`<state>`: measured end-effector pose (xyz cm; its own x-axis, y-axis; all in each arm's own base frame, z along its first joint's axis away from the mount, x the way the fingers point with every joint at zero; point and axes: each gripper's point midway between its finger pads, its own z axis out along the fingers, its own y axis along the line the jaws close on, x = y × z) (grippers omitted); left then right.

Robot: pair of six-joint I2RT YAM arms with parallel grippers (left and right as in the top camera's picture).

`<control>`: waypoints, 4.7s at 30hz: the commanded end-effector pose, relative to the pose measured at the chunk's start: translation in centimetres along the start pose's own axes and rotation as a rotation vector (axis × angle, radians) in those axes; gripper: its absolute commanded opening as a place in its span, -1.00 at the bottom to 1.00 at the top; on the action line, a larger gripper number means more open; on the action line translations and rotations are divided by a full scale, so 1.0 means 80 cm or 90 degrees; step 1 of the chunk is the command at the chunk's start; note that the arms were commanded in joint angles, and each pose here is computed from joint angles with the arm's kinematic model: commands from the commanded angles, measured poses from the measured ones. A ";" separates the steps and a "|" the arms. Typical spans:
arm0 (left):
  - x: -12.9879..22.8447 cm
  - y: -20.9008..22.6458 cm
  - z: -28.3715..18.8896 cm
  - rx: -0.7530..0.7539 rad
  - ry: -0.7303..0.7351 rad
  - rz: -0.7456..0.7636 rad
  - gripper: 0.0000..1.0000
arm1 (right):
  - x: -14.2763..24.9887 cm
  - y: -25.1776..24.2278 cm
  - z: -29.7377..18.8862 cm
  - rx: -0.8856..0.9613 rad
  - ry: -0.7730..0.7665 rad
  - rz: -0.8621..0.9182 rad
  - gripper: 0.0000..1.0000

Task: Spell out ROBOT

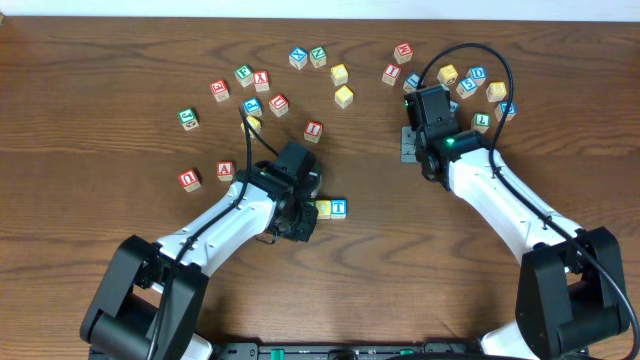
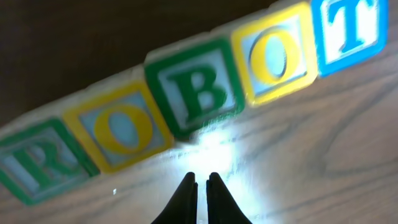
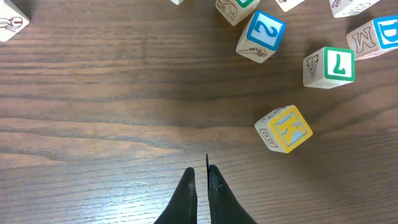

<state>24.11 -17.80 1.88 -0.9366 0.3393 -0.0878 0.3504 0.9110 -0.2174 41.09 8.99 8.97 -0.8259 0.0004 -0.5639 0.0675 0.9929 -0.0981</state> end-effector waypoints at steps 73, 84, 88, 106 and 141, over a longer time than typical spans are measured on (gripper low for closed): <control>-0.020 0.174 -0.110 -0.247 -0.170 -0.203 -0.49 | 0.029 0.061 -0.027 -0.108 0.049 -0.092 -0.98; -0.019 0.177 -0.111 -0.249 -0.171 -0.210 -0.48 | 0.030 0.061 -0.027 -0.108 0.050 -0.102 -0.98; -0.023 0.178 -0.112 -0.249 -0.180 -0.210 -0.48 | 0.032 0.060 -0.027 -0.107 0.054 -0.103 -0.98; 0.000 0.164 -0.082 -0.199 -0.141 -0.207 -0.51 | 0.036 0.059 -0.027 -0.105 0.062 -0.105 -0.98; -0.018 0.119 -0.032 -0.113 -0.159 -0.151 -0.63 | 0.031 0.061 -0.027 -0.108 0.052 -0.102 -0.98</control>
<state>28.95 -8.93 2.62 -0.9506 0.0721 -0.3020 0.1016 0.9913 -0.0834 37.63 13.78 7.36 -0.8824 -0.1473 -0.4468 -0.1470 0.9885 -0.0356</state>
